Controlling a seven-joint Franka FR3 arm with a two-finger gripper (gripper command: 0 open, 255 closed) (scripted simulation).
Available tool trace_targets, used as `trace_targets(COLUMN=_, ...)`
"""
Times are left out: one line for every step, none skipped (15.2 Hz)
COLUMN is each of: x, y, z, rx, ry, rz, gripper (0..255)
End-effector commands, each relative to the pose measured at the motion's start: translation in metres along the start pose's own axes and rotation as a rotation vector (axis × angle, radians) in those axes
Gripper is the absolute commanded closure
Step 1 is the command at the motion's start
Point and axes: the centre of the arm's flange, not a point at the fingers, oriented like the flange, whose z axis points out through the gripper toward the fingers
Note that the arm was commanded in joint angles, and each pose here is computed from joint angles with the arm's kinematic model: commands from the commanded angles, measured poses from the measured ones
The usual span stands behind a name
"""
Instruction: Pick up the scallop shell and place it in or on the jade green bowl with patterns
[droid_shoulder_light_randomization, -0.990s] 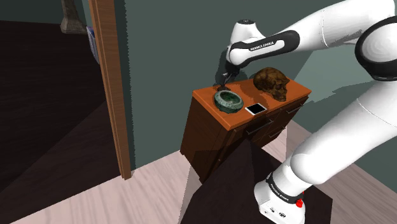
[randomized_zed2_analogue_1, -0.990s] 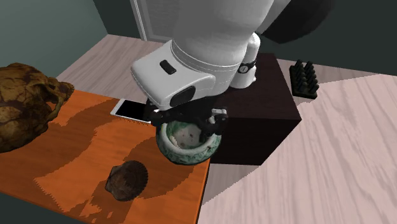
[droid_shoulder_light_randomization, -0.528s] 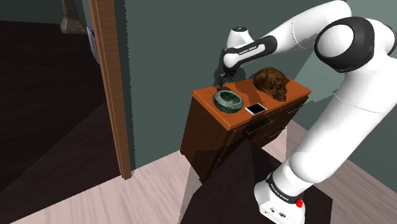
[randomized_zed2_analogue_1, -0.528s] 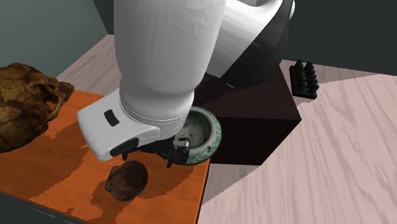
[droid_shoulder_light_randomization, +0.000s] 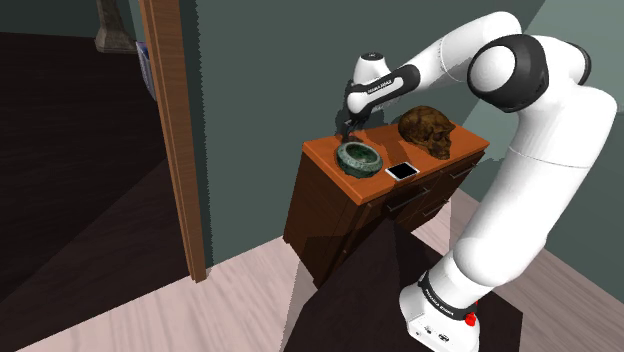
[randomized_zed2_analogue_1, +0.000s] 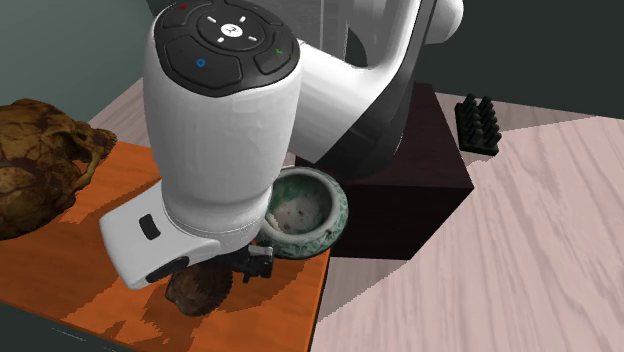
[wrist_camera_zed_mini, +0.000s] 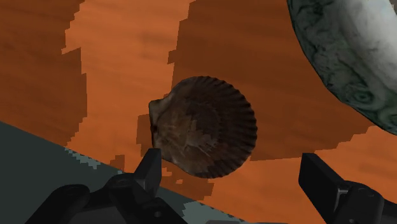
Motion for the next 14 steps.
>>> trace_targets(x=0.0006, y=-0.0003, z=0.0135, rx=0.000, ry=0.001, rz=0.000, gripper=0)
trace_targets(x=0.0006, y=-0.0003, z=0.0135, rx=0.000, ry=0.001, rz=0.000, gripper=0)
trace_targets(x=0.0006, y=-0.0003, z=0.0135, rx=0.000, ry=0.001, rz=0.000, gripper=0)
trace_targets(x=0.0006, y=-0.0003, z=0.0135, rx=0.000, ry=0.001, rz=0.000, gripper=0)
trace_targets(x=0.0006, y=-0.0003, z=0.0135, rx=0.000, ry=0.001, rz=0.000, gripper=0)
trace_targets(x=0.0006, y=-0.0003, z=0.0135, rx=0.000, ry=0.001, rz=0.000, gripper=0)
trace_targets(x=0.0006, y=-0.0003, z=0.0135, rx=0.000, ry=0.001, rz=0.000, gripper=0)
trace_targets(x=0.0006, y=-0.0003, z=0.0135, rx=0.000, ry=0.001, rz=0.000, gripper=0)
trace_targets(x=0.0006, y=-0.0003, z=0.0135, rx=0.000, ry=0.000, rz=0.000, gripper=0)
trace_targets(x=0.0006, y=-0.0003, z=0.0135, rx=0.000, ry=0.000, rz=0.000, gripper=255)
trace_targets(x=0.0006, y=-0.0003, z=0.0135, rx=0.000, ry=0.000, rz=0.000, gripper=255)
trace_targets(x=0.0006, y=-0.0003, z=0.0135, rx=0.000, ry=0.000, rz=0.000, gripper=255)
trace_targets(x=0.0006, y=-0.0003, z=0.0135, rx=0.000, ry=0.000, rz=0.000, gripper=255)
trace_targets(x=0.0006, y=-0.0003, z=0.0135, rx=0.000, ry=0.000, rz=0.000, gripper=255)
